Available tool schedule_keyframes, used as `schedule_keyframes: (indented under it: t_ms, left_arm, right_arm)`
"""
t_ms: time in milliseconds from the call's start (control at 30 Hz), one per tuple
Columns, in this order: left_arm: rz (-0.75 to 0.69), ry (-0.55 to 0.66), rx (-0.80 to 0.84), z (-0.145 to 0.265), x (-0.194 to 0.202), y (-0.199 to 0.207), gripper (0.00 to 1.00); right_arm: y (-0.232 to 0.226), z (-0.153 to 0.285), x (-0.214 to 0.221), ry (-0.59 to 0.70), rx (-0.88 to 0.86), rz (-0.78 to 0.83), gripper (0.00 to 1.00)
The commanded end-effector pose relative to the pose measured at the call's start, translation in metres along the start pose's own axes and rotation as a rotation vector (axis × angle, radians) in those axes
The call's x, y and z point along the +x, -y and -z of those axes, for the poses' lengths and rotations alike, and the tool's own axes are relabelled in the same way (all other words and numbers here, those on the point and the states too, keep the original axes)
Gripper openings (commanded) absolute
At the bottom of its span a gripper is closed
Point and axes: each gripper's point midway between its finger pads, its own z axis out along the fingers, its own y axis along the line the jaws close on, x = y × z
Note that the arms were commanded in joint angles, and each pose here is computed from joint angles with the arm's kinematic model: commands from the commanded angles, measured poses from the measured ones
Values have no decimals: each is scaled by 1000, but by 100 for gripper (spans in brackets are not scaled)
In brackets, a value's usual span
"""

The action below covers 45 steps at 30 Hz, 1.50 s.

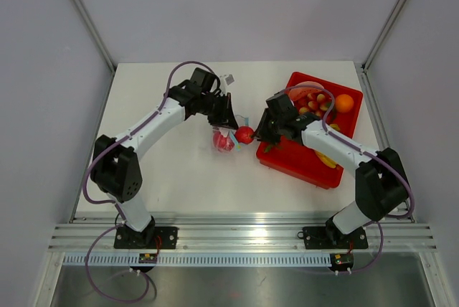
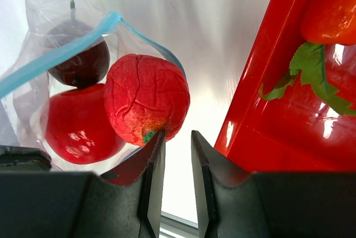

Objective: Place the food in the zip-top bag and seal the zipper
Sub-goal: Place the fake fruit in the bin.

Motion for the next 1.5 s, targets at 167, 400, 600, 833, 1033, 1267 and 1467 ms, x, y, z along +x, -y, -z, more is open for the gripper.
schedule_keyframes:
  t_ms: [167,400,600,833,1033,1267,1467]
  left_arm:
    - [-59,35,106,0,-17,35,0]
    - [-69,33,102,-1,-16,33,0]
    - [-94,46,148,6,-22,46,0]
    - [-114,57,212,15,-28,64,0]
    - [-129,66,250,17,-32,80,0]
    - [-132,58,258,12,-31,85,0]
    - [-134,61,262,12,-31,88,0]
  right_arm:
    - [-17,25,-23,114,-37,10,32]
    - [-13,31,-22,122,-24,10,32]
    - [-13,46,-27,150,-25,10,32]
    - [-15,73,-38,212,-28,4,37]
    - [-9,96,-46,271,-7,5,68]
    - [-2,94,-41,258,19,9,93]
    - [-3,81,-36,226,15,1,86]
